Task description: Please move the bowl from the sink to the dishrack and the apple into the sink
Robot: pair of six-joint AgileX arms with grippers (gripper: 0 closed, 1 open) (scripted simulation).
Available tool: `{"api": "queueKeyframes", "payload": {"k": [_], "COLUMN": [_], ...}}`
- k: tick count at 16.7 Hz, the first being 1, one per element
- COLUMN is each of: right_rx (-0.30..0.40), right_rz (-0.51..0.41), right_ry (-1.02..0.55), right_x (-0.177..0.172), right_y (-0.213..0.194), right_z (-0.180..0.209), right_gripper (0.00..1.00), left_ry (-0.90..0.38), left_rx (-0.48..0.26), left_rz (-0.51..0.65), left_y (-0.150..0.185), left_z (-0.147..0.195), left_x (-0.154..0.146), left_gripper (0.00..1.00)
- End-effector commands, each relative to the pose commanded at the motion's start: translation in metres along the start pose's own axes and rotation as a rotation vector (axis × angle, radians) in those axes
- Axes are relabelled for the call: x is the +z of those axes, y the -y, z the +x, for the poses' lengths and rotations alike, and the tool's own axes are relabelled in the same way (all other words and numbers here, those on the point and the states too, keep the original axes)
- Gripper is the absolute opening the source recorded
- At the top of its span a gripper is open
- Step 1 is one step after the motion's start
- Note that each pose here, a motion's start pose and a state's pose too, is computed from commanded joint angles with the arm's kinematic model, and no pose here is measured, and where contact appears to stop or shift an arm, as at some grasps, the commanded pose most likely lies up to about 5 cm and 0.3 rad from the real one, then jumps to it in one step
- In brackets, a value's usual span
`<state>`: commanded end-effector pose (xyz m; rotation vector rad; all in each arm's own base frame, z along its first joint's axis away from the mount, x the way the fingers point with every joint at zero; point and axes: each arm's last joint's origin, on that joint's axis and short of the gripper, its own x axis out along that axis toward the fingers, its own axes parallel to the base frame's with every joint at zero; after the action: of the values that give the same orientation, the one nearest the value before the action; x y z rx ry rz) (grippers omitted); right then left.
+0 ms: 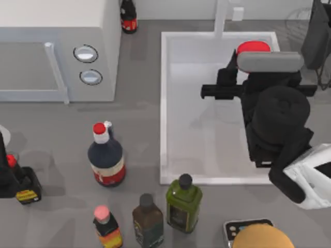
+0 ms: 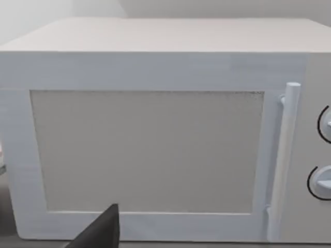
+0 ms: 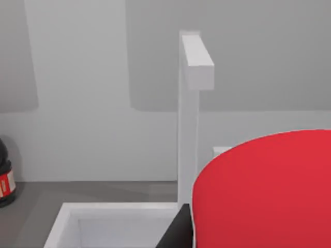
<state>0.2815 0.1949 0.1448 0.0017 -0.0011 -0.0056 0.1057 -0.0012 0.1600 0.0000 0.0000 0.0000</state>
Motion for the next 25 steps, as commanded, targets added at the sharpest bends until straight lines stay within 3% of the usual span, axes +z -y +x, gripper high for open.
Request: {"api": "queueKeyframes", "payload": {"k": [7, 13, 25], "right_rx": [-0.004, -0.004, -0.004], "right_rz": [0.003, -0.002, -0.002], "right_ry": [0.005, -0.001, -0.001], "right_x": [-0.078, -0.086, -0.086], "right_y": [0.009, 0.012, 0.012], "right_z": [-0.009, -0.011, -0.011], "right_gripper": [0.00, 0.00, 0.90], "left_ry": [0.000, 0.000, 0.000], "left_rx": [0.000, 0.000, 0.000], "left_rz": [0.000, 0.000, 0.000], "left_y": [0.000, 0.000, 0.000], "left_z": [0.000, 0.000, 0.000], "left_x": [0.000, 0.000, 0.000], "left_gripper": [1.00, 1.00, 1.00]}}
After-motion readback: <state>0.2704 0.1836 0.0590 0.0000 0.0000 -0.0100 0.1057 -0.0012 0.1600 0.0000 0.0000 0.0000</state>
